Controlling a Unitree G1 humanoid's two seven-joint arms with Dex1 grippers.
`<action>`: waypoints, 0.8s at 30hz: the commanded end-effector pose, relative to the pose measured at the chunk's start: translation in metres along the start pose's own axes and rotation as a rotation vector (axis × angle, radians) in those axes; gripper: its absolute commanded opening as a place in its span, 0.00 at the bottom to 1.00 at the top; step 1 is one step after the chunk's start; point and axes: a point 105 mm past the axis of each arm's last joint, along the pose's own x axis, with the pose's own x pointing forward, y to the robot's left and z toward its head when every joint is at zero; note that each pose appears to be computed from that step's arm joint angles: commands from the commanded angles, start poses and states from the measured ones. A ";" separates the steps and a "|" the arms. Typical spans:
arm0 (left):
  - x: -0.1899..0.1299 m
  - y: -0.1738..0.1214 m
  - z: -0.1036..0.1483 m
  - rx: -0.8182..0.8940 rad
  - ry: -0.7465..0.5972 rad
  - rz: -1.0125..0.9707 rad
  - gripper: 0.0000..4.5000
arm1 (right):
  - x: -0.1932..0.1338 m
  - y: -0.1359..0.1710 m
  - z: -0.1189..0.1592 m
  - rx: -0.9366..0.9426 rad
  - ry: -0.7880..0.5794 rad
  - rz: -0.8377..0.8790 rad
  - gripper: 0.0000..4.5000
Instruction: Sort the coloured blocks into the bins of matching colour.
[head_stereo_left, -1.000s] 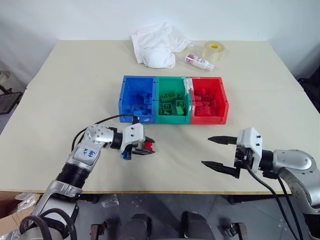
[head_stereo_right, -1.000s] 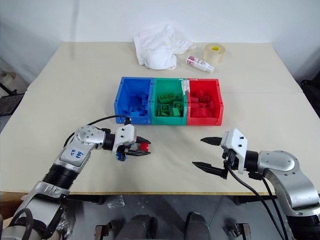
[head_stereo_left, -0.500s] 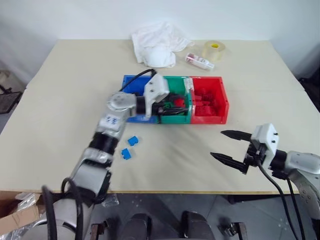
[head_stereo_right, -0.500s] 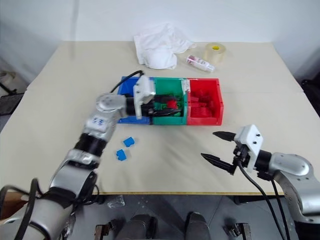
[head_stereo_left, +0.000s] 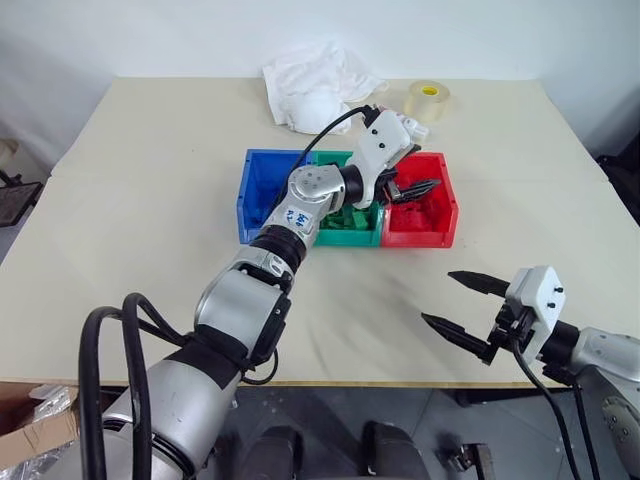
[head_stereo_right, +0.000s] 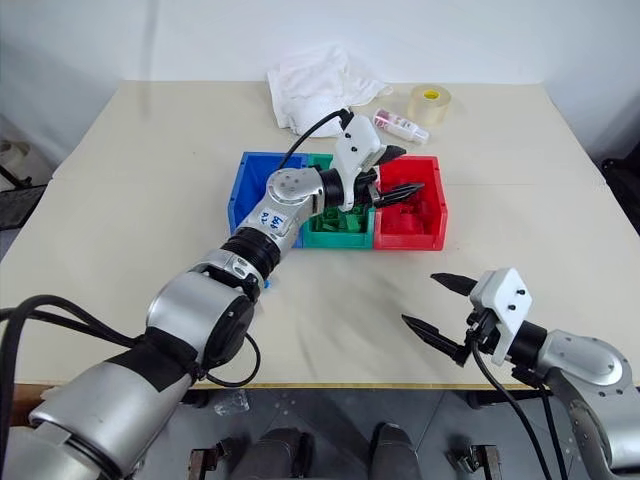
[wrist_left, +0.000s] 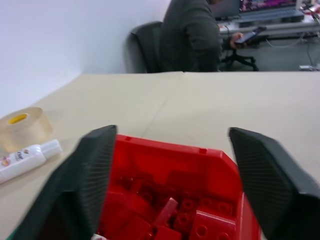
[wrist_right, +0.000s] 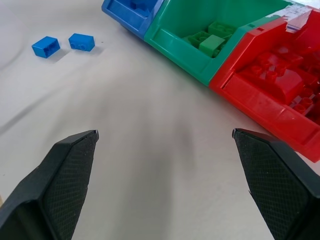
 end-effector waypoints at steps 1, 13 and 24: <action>0.001 0.002 0.014 0.055 -0.034 -0.013 0.99 | -0.002 -0.001 0.013 -0.032 -0.041 -0.004 1.00; -0.115 0.032 -0.027 0.099 0.104 -0.174 0.99 | 0.012 -0.009 0.020 -0.054 -0.047 0.106 1.00; -0.284 0.004 -0.053 -0.063 0.378 -0.045 0.99 | 0.031 -0.016 0.020 -0.050 -0.048 0.285 1.00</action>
